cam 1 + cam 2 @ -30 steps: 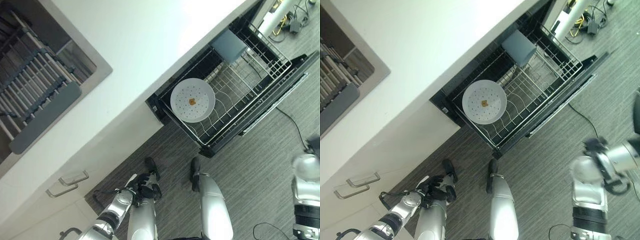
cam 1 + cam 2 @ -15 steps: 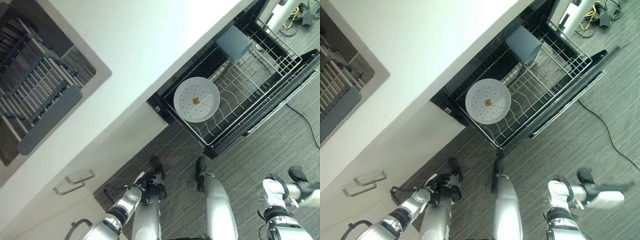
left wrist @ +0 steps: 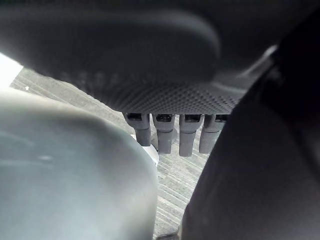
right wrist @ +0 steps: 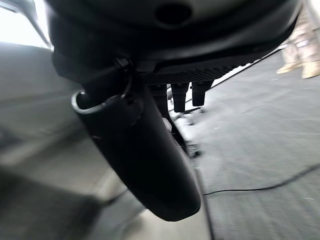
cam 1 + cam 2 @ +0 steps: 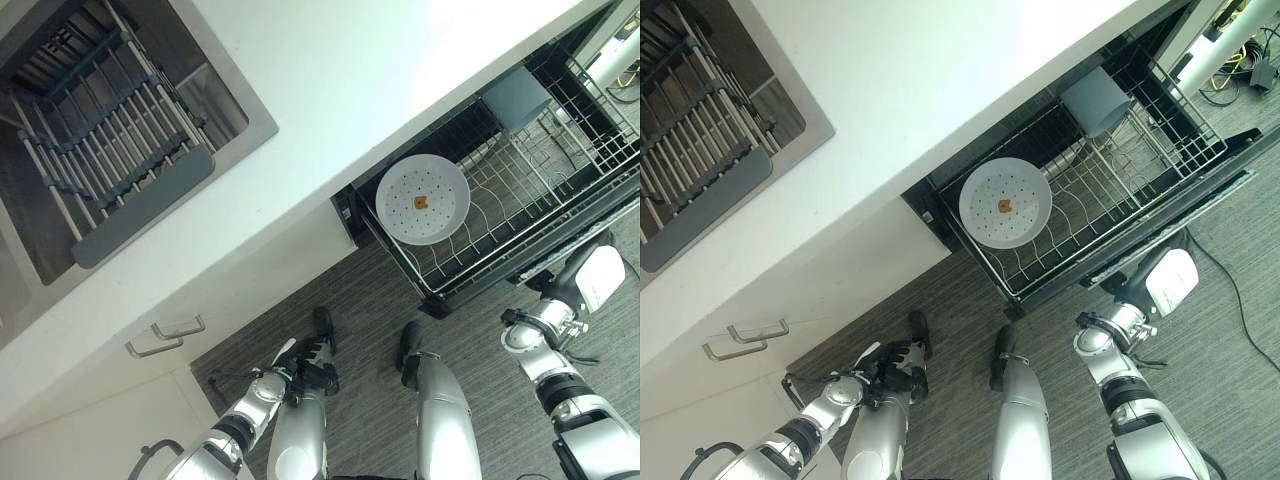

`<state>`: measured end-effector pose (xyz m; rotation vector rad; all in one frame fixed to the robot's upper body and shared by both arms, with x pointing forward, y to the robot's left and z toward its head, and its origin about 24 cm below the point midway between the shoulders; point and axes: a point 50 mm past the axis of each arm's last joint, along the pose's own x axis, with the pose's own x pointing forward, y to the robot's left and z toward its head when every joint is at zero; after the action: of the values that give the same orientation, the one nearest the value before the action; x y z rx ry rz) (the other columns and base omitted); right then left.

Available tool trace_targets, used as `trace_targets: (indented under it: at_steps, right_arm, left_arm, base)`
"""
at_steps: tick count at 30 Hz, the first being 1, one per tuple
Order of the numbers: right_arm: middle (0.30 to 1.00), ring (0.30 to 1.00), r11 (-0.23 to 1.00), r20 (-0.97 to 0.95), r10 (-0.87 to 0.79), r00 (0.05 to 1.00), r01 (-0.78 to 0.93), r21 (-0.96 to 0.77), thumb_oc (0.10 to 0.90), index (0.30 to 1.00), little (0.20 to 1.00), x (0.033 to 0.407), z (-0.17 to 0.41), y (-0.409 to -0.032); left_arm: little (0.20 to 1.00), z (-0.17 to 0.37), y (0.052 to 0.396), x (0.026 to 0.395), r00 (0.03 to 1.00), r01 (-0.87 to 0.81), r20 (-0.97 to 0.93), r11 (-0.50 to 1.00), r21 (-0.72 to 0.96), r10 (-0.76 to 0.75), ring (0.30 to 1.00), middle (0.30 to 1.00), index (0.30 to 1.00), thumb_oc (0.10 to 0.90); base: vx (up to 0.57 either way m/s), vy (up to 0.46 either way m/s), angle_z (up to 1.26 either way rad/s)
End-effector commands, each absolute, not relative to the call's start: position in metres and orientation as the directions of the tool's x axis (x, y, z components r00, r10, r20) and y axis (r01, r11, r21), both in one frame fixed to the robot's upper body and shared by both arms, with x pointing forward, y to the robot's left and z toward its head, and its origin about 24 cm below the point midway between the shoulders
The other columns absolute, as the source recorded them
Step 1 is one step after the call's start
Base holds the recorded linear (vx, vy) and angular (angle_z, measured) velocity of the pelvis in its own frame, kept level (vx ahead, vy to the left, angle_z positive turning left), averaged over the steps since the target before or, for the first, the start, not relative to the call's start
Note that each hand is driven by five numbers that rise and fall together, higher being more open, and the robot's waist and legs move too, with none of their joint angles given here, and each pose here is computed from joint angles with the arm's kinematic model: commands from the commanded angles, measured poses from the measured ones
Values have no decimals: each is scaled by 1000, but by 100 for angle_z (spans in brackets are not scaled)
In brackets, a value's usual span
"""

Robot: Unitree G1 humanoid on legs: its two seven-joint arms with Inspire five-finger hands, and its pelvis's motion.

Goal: Place the dishes in the dishwasher.

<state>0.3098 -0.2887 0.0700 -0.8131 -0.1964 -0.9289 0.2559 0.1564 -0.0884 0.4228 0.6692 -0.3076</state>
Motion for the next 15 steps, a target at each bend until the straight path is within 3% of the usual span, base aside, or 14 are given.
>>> trace_targets:
  at_steps: [1,9,15]
  right_arm:
    - [900,900,443,828,-359,429,860,-254,800,900,900,334,177,-257]
    - [900,900,527,900,-158,406,805,-271,800,900,900,346,229,-227]
    - [900,900,515,901,-19,434,776,-363,800,900,900,361,272,-208]
  left_arm:
    - [900,-116,168,213,637,482,-757,842,243,-146,900,900,900,800]
    - [900,-117,176,209,649,481,-746,840,252,-148,900,900,900,800]
    - [900,-116,184,206,649,494,-741,835,240,-171,900,900,900,800]
  base:
    - [60,36,12]
    - [47,0,5]
    - [54,-11,10]
